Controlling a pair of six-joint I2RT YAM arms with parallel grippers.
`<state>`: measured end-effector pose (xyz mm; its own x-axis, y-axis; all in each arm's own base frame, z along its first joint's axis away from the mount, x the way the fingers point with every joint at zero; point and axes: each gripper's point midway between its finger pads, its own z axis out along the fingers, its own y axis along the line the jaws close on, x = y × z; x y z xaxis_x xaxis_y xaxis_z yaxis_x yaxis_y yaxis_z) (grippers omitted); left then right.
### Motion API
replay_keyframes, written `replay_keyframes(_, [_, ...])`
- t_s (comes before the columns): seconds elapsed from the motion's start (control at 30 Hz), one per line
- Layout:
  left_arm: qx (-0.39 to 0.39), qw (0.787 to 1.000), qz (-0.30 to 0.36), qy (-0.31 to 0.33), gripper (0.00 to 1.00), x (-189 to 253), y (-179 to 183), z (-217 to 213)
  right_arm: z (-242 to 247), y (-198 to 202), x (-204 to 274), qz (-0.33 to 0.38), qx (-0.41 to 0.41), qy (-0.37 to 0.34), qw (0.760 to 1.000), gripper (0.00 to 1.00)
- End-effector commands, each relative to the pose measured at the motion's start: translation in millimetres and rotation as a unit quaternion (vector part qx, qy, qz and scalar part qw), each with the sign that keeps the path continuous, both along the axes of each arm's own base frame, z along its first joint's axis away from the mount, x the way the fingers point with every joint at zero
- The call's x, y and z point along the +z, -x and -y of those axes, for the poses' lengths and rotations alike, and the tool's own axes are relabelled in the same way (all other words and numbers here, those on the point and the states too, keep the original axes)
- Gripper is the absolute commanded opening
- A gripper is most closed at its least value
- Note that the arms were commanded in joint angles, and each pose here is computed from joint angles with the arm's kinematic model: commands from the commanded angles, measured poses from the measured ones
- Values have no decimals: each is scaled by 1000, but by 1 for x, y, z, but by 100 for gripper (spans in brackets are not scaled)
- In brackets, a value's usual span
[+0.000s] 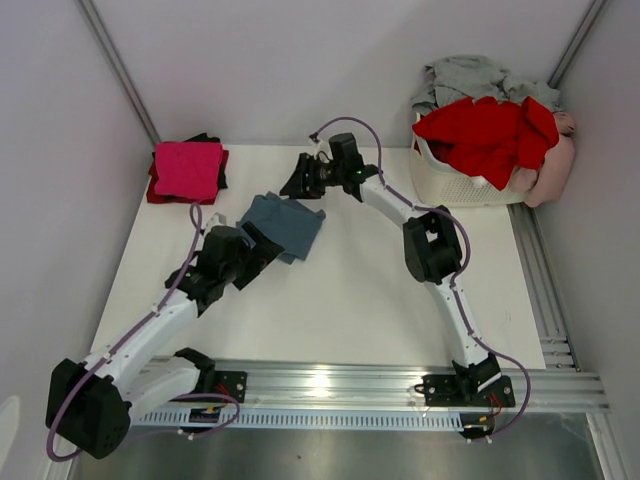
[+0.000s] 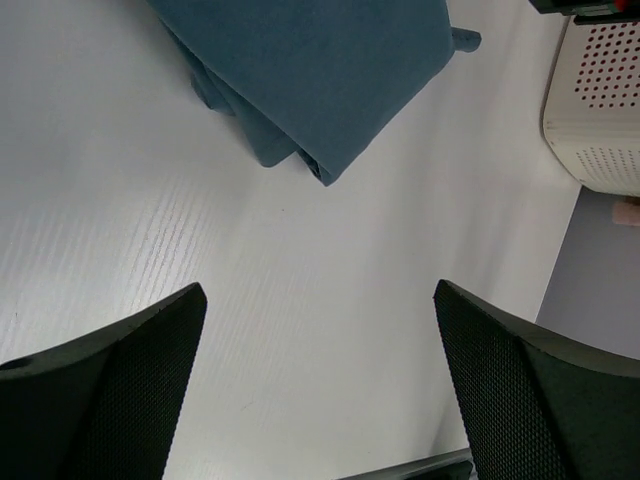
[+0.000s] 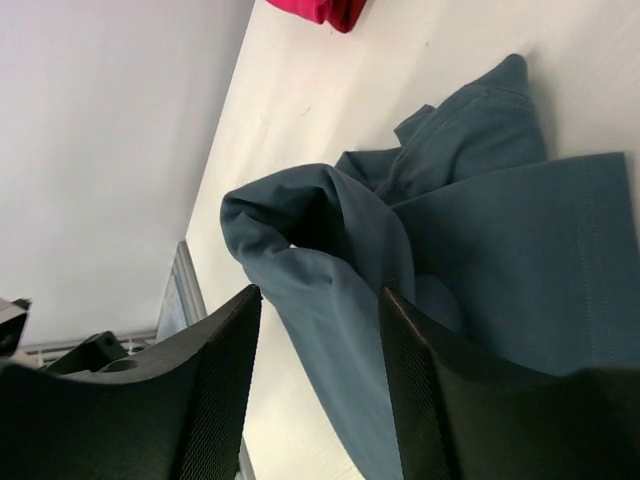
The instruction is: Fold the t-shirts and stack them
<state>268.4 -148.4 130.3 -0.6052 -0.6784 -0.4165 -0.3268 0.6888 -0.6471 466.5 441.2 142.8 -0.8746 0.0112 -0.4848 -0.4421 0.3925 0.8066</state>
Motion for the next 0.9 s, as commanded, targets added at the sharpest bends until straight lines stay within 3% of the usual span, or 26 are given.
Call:
replay_keyframes(0.0, [-13, 999, 29, -1, 99, 20, -4, 0, 1, -6, 18, 40, -12, 5, 999, 55])
replay_keyframes(0.07, [-19, 999, 29, -2, 99, 21, -6, 2, 10, -1, 37, 68, -19, 11, 997, 56])
replay_keyframes(0.1, [-22, 999, 28, -3, 99, 21, -5, 2, 17, 6, 23, 71, -17, 33, 997, 56])
replay_keyframes(0.13, [-23, 999, 27, -5, 99, 20, -6, 3, 24, 11, 46, 98, -21, 33, 994, 57])
replay_keyframes(0.2, [-30, 999, 25, -3, 99, 16, -6, 5, 41, 18, 34, 109, -30, 75, 991, 58])
replay_keyframes(0.3, [-38, 999, 25, -1, 99, 11, -6, 8, 61, 37, 53, 114, -39, 91, 989, 59])
replay_keyframes(0.33, [-41, 999, 26, 0, 99, 11, -6, 9, 69, 48, 36, 97, -40, 104, 989, 60])
replay_keyframes(0.4, [-56, 998, 23, 3, 99, 9, -2, 12, 86, 56, 44, 107, -68, 121, 984, 70])
replay_keyframes(0.53, [-73, 997, 23, 10, 99, 7, 5, 15, 122, 83, -12, 44, -100, 178, 978, 77])
replay_keyframes(0.87, [-66, 996, 50, -16, 99, 25, 16, -1, 132, 100, -72, -48, -130, 143, 980, 79])
